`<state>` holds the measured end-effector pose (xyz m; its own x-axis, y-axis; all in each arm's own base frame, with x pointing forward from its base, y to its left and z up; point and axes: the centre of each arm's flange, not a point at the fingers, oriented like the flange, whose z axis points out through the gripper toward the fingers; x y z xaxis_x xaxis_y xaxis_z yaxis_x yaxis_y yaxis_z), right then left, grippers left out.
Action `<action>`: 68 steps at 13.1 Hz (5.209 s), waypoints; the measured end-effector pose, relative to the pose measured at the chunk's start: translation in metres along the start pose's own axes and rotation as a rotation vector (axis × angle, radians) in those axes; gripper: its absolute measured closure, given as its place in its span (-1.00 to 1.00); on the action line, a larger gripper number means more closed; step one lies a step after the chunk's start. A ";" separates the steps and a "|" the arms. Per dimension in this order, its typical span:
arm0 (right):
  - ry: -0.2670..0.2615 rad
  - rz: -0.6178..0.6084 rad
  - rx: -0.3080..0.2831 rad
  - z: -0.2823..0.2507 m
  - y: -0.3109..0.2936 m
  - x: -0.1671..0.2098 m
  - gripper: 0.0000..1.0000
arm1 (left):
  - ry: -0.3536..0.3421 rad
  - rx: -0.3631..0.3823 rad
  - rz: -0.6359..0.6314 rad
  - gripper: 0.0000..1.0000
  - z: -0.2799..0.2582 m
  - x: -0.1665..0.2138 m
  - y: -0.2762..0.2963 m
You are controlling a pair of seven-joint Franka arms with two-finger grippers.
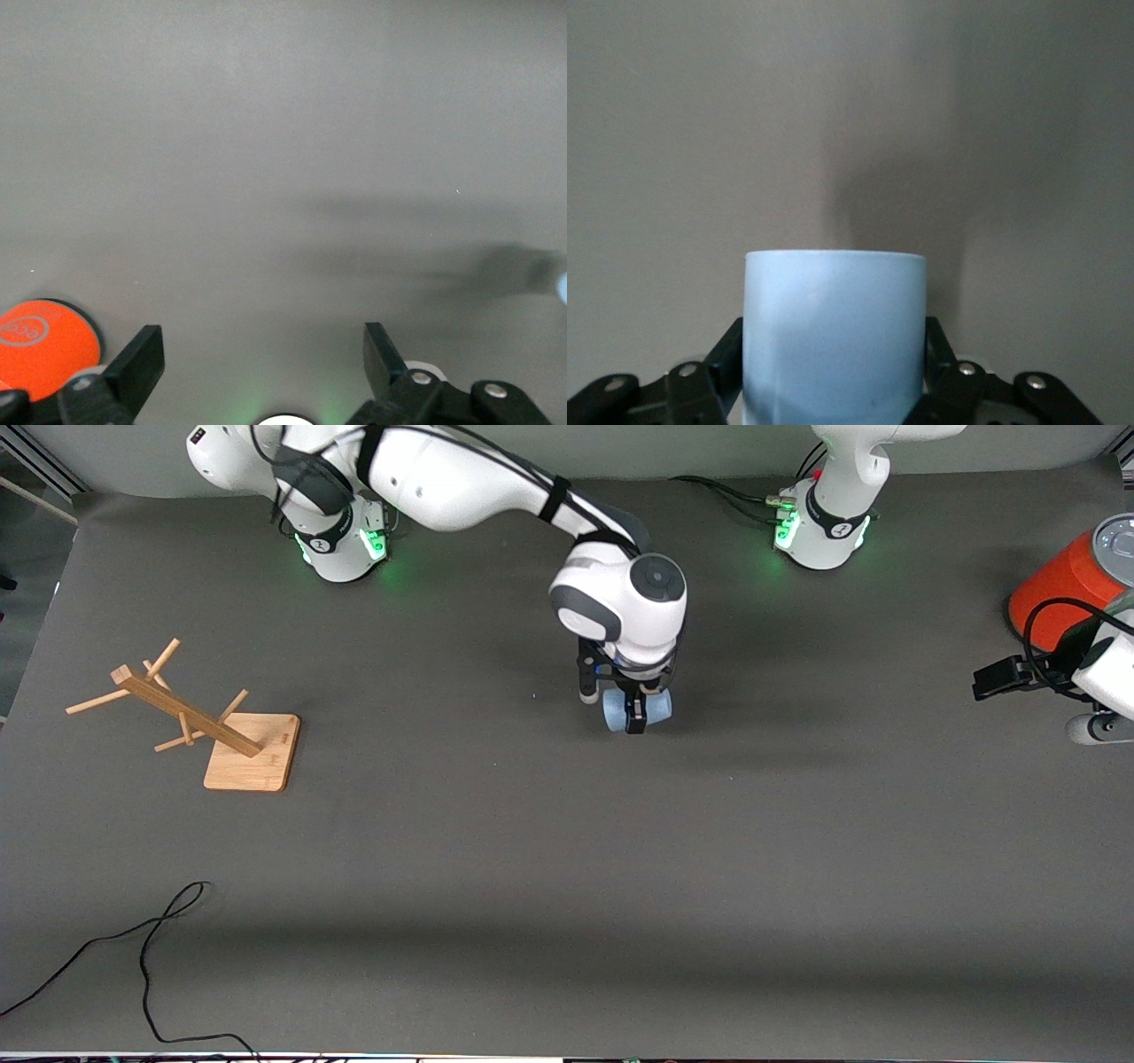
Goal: Rotate and upright cup with both arms
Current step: 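Carry the blue cup with the right gripper to the table middle, then lower the cup onto its side and open the right gripper, then retract the right gripper while the left gripper reaches toward the cup, then lower the left gripper over the lying cup and grasp its rim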
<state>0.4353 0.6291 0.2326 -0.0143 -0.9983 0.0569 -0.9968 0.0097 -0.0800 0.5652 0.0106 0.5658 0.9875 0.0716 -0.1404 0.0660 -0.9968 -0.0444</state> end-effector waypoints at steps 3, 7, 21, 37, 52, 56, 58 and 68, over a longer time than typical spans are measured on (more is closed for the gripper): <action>-0.002 -0.008 0.005 0.037 0.003 -0.007 -0.60 | 0.000 -0.004 0.000 -1.00 0.000 0.000 0.000; -0.011 -0.006 0.011 0.040 0.002 -0.011 -0.61 | -0.002 -0.009 0.017 -1.00 0.001 0.001 -0.020; 0.009 0.023 0.043 -0.005 -0.019 -0.005 -1.00 | -0.011 -0.024 0.040 -1.00 0.005 0.001 -0.055; 0.042 -0.646 -0.182 -0.342 -0.162 0.374 -1.00 | -0.012 -0.014 -0.049 -1.00 -0.013 -0.012 0.098; -0.088 -1.475 -0.011 -0.334 -0.190 0.670 -1.00 | 0.160 0.060 -0.262 -1.00 0.106 0.008 0.458; -0.090 -1.497 0.003 -0.334 -0.191 0.671 -1.00 | 0.182 0.069 -0.179 -1.00 0.170 0.033 0.475; -0.092 -1.487 0.003 -0.333 -0.191 0.677 -1.00 | 0.197 0.166 -0.049 -1.00 0.208 0.033 0.484; -0.101 -1.504 0.014 -0.331 -0.192 0.671 -1.00 | 0.161 0.492 0.407 -0.97 0.337 0.002 0.509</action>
<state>0.5907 -0.0238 0.6161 0.9967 -0.0768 0.0250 -0.0763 -0.9969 -0.0204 0.5523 -0.4852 0.2093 0.9312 -0.3521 -0.0939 -0.3531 -0.8082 -0.4713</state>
